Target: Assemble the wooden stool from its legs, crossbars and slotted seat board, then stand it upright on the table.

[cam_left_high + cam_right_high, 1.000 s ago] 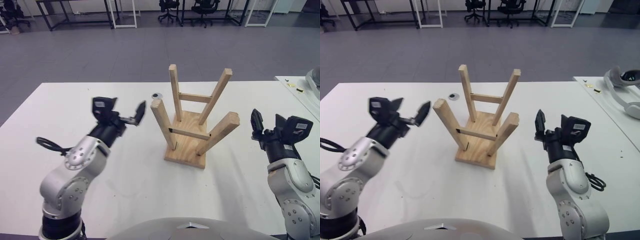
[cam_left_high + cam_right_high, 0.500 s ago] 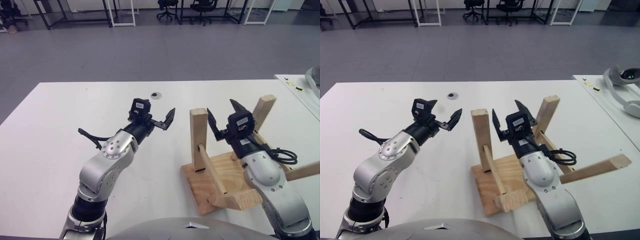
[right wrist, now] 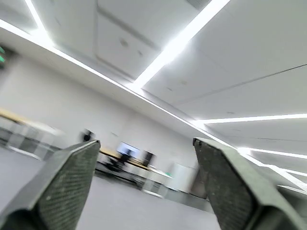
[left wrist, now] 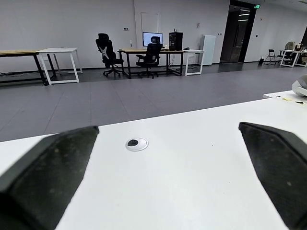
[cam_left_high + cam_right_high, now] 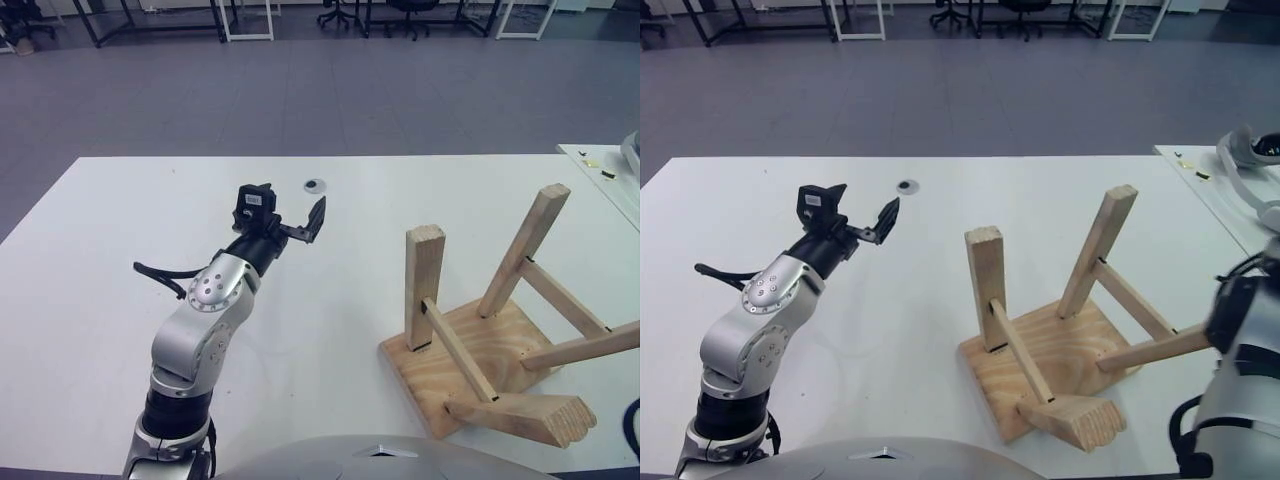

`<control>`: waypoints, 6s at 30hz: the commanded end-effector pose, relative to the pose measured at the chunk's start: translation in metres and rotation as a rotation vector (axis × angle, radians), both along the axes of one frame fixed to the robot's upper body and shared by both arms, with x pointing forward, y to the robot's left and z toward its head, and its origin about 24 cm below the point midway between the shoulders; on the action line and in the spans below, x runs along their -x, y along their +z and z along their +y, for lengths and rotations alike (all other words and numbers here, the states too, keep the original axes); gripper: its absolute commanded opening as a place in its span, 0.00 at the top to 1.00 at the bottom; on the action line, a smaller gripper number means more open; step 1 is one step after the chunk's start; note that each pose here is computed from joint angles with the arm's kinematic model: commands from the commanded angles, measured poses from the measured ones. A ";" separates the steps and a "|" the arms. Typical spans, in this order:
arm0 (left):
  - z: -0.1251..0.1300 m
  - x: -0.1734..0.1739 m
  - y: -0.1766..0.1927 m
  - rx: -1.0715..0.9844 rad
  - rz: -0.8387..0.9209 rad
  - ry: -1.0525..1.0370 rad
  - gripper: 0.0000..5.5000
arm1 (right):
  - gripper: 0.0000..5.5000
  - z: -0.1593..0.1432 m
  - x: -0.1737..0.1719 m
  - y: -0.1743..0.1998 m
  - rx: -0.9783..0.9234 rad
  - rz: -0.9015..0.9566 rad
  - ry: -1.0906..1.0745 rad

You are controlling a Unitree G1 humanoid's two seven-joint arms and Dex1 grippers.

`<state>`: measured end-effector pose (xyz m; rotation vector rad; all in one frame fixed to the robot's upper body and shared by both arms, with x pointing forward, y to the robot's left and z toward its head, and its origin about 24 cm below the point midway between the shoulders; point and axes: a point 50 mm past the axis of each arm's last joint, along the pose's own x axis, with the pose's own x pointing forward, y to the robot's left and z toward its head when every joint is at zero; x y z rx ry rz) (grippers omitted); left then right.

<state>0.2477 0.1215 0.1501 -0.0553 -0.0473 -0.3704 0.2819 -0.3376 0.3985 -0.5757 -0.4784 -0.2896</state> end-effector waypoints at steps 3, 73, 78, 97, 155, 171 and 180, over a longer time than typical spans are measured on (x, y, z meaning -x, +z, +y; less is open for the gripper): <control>-0.002 0.000 -0.010 0.037 0.001 0.087 0.02 | 0.34 -0.126 0.038 -0.049 0.043 0.405 -0.541; 0.059 0.074 -0.090 -0.349 0.450 -0.519 0.02 | 0.34 0.157 0.087 -0.300 -0.434 1.644 1.493; 0.091 0.062 -0.105 -0.463 0.397 -0.420 0.02 | 0.34 0.074 0.080 -0.307 -0.252 1.762 1.101; 0.099 -0.004 -0.126 -0.560 0.218 -0.911 0.55 | 0.98 0.081 0.038 -0.374 -0.259 1.327 0.822; 0.110 0.004 -0.080 -0.643 0.352 -0.988 0.55 | 0.68 0.100 0.009 -0.277 0.002 1.433 1.100; 0.128 -0.008 -0.080 -0.721 0.249 -0.920 0.46 | 0.68 0.119 0.017 -0.291 0.005 1.461 1.237; 0.128 -0.020 -0.076 -0.694 0.202 -0.879 0.30 | 0.58 0.126 0.015 -0.298 0.019 1.446 1.255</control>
